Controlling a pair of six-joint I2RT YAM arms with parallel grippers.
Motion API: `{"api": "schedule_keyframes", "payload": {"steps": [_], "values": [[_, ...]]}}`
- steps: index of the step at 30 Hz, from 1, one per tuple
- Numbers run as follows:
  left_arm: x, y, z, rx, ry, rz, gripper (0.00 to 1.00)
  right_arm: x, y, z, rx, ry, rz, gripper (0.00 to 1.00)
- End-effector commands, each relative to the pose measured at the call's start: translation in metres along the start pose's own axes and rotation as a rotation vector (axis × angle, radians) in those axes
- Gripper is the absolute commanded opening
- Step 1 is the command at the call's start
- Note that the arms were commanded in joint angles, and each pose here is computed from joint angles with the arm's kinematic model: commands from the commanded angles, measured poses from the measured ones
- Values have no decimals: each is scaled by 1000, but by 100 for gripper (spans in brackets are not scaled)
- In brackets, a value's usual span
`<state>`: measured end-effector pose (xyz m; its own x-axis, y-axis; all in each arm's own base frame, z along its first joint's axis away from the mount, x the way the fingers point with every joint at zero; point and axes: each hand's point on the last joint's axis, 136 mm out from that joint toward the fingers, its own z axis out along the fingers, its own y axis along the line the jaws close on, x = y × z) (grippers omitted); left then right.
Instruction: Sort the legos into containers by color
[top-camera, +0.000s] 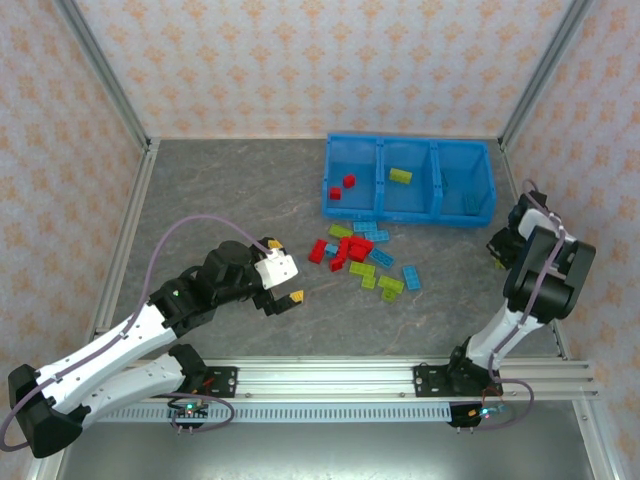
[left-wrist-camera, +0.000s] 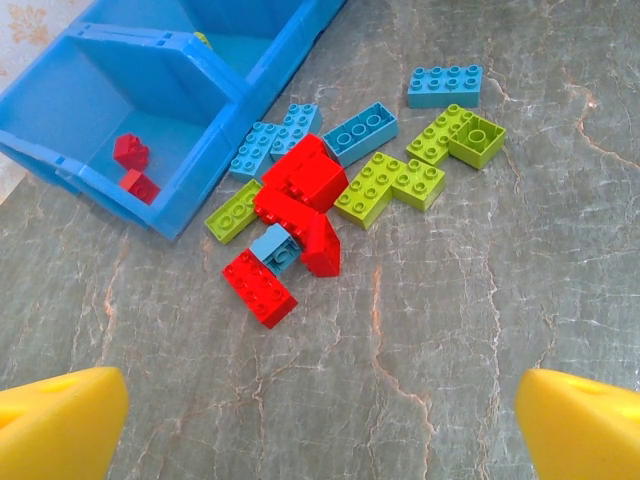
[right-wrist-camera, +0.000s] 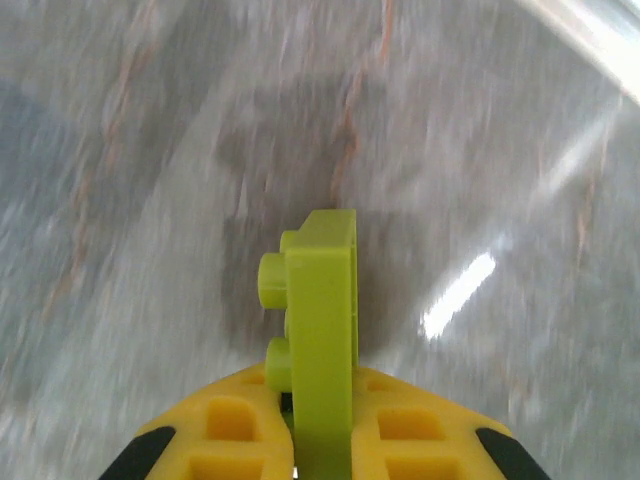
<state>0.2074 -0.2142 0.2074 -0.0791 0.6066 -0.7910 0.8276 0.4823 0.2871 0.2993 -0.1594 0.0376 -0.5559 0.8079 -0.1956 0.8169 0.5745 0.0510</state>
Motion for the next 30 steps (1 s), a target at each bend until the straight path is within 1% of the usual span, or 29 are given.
{"api": "schedule_keyframes", "payload": {"steps": [1,3,5,6,7,8,10,11,12,15,18,22,23,24,26,27,28,30], "values": [[-8,9,-3,-35,-32,-11,100,12,23,-56,-167,-85,-6,0],[-8,11,-3,-49,-30,-13,100,30,42,-87,-257,-127,-54,0],[-8,15,-3,-74,-32,-16,100,53,70,-125,-386,-175,-130,0],[-8,19,-3,-89,-32,-24,100,63,85,-139,-455,-193,-163,0],[-9,24,-4,-115,-35,-44,100,74,106,-164,-568,-233,-208,0],[-9,30,-4,-140,-36,-64,100,84,122,-178,-644,-247,-241,0],[-10,39,-3,-169,-32,-95,100,102,158,-204,-754,-273,-346,0],[-10,42,-3,-177,-28,-105,100,107,171,-208,-756,-281,-399,0],[-10,45,-3,-183,-24,-117,100,110,184,-204,-721,-284,-454,0],[-7,50,-2,-197,-6,-128,100,111,216,-184,-567,-263,-618,0],[-5,51,-2,-207,2,-134,100,93,243,-155,-430,-283,-685,0],[-7,56,-6,-241,-32,-139,100,66,274,-120,-292,-295,-734,0],[-6,57,-6,-249,-31,-139,100,62,279,-115,-271,-291,-743,2],[-6,57,-7,-252,-29,-137,100,59,285,-112,-253,-284,-754,8],[-4,58,-7,-258,-18,-135,100,54,291,-113,-234,-278,-760,32],[-4,59,-7,-261,-15,-132,100,54,294,-118,-243,-277,-758,38],[-4,59,-8,-262,-15,-132,100,53,295,-123,-253,-282,-755,42],[-5,59,-9,-264,-20,-129,100,53,293,-134,-274,-293,-745,45]]}}
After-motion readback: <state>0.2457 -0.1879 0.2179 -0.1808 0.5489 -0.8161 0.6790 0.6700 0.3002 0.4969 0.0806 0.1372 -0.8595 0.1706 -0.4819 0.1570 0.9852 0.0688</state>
